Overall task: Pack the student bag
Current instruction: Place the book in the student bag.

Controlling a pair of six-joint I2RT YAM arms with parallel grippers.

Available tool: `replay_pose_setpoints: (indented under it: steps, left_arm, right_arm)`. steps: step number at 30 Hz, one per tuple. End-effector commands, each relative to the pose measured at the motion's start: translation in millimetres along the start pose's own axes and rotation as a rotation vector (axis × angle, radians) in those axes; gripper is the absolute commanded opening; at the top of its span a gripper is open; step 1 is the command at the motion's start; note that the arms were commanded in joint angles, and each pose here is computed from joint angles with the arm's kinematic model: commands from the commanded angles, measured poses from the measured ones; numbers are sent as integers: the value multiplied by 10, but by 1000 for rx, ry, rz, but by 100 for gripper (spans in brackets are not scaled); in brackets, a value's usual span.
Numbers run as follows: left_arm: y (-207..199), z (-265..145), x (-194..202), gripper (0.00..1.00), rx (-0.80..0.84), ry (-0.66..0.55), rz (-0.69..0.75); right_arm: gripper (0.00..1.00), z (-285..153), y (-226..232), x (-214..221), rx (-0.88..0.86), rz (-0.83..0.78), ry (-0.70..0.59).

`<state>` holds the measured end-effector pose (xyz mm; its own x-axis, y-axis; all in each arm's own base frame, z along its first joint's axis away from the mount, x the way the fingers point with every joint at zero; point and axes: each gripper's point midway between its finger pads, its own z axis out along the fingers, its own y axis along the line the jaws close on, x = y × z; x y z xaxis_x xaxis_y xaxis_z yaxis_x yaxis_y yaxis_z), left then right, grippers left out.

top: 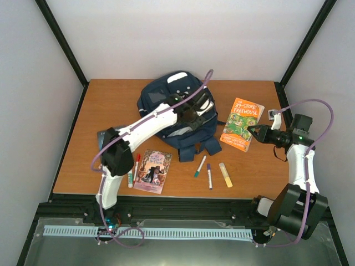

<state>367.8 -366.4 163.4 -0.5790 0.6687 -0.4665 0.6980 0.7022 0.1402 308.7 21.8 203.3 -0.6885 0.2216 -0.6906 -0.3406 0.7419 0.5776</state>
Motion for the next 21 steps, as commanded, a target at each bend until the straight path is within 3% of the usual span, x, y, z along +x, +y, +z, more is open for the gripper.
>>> replay_pose_setpoints:
  steps: [1,10,17,21]
  left_arm:
    - [241,-783,-496,1,-88,-256,-32]
    - [542,-1344,-730,1,-226,-433,-69]
    - [708,-1606,-713,1,-311,-543,-104]
    - [741,-1627,-722,1,-328,-547,-96]
  right_arm:
    - [3,-105,179,-218,-38,-2,-54]
    - [3,-65,704,-178,-242,188,131]
    - [3,173,1000,-30,-315,230,273]
    - [3,334,1133,149,-370,223,355]
